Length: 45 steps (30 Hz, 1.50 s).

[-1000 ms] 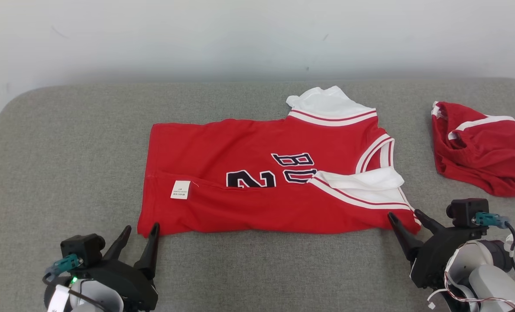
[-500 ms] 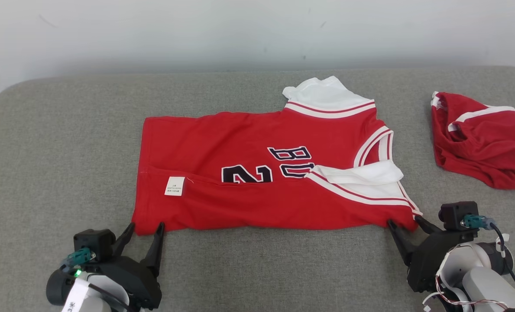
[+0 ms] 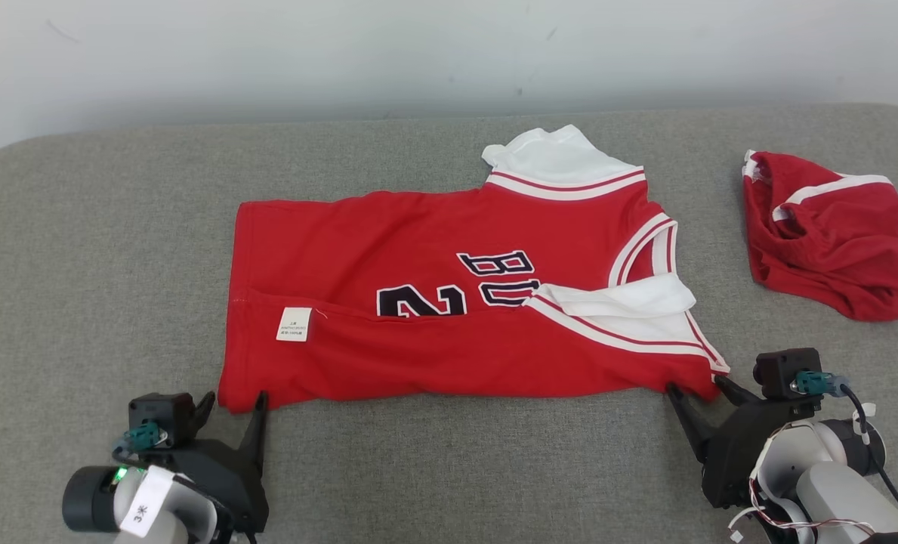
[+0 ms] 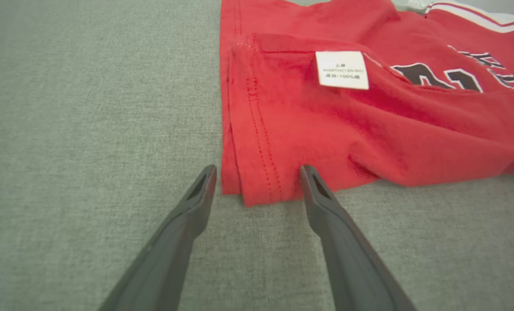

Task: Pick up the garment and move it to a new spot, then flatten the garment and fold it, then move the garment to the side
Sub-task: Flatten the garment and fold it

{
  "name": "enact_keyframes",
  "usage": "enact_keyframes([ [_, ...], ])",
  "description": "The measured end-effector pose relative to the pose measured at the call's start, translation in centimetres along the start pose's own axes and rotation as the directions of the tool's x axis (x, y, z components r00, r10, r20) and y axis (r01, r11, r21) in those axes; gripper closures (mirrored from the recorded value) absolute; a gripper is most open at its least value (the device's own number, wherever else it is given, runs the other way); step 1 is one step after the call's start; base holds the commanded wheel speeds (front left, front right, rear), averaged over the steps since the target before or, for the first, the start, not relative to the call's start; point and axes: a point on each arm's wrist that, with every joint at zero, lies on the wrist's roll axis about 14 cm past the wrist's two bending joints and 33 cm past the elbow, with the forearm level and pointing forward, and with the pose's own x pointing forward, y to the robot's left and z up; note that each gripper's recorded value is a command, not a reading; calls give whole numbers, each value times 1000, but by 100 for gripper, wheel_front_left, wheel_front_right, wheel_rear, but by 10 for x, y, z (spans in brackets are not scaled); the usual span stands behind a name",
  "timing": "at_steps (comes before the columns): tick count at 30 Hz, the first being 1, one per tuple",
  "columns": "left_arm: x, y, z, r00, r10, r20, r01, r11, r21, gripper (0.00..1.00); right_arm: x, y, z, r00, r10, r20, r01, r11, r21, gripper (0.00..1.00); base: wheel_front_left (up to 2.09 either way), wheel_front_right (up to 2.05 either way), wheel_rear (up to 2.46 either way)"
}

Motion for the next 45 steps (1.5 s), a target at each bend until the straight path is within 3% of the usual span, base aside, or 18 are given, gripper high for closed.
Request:
enact_keyframes([
  [4,-1,4,-9,999,16,-29,-16,1000,3,0,0,-1,-3,1000,-4,-13,4,1000,-6,0,0,0,0],
  [5,-1,3,-10,999,14,-32,-14,1000,1,28,0,0,-3,1000,-3,-15,3,1000,-7,38,0,0,0],
  [6,-1,2,-11,999,11,-35,-11,1000,-2,55,0,0,-4,1000,-3,-20,3,1000,-8,58,0,0,0],
  [7,0,-1,-13,999,3,-40,-4,1000,-9,100,0,0,-4,1000,-1,-24,1,1000,-9,100,0,0,0],
  [16,-1,5,-7,1000,14,-24,-14,1000,-6,100,2,5,-1,1000,14,-18,-14,1000,-12,100,0,0,0],
  [24,-10,11,2,999,26,19,-24,995,-98,100,-9,-5,14,999,6,53,-10,997,74,100,0,0,0],
  [37,-52,-4,-37,998,-18,-52,10,990,-137,100,-53,-20,0,996,-6,87,-3,994,111,100,0,0,0],
  [45,-69,-6,-52,995,-28,-98,12,988,-155,100,-69,-10,-31,999,33,0,-33,991,126,100,0,0,0],
])
